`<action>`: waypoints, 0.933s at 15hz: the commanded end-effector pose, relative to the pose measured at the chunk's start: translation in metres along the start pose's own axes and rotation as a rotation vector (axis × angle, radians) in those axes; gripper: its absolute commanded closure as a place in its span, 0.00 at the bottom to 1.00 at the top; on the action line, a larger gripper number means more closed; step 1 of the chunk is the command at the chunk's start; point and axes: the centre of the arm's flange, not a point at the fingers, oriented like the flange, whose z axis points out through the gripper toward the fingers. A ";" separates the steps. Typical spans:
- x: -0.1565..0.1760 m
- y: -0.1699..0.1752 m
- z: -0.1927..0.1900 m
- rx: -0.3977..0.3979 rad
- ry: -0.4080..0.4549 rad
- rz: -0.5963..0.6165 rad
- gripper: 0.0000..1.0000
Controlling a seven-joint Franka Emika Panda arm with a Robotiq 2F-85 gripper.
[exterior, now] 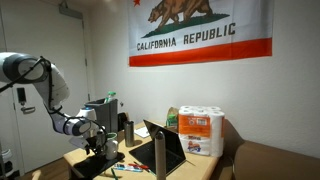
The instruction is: Put the pen in the mug
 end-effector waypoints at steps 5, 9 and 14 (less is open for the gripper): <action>0.015 -0.001 0.004 -0.091 0.069 0.040 0.00; 0.013 -0.004 0.008 -0.109 0.067 0.053 0.26; 0.012 -0.010 0.009 -0.122 0.072 0.061 0.66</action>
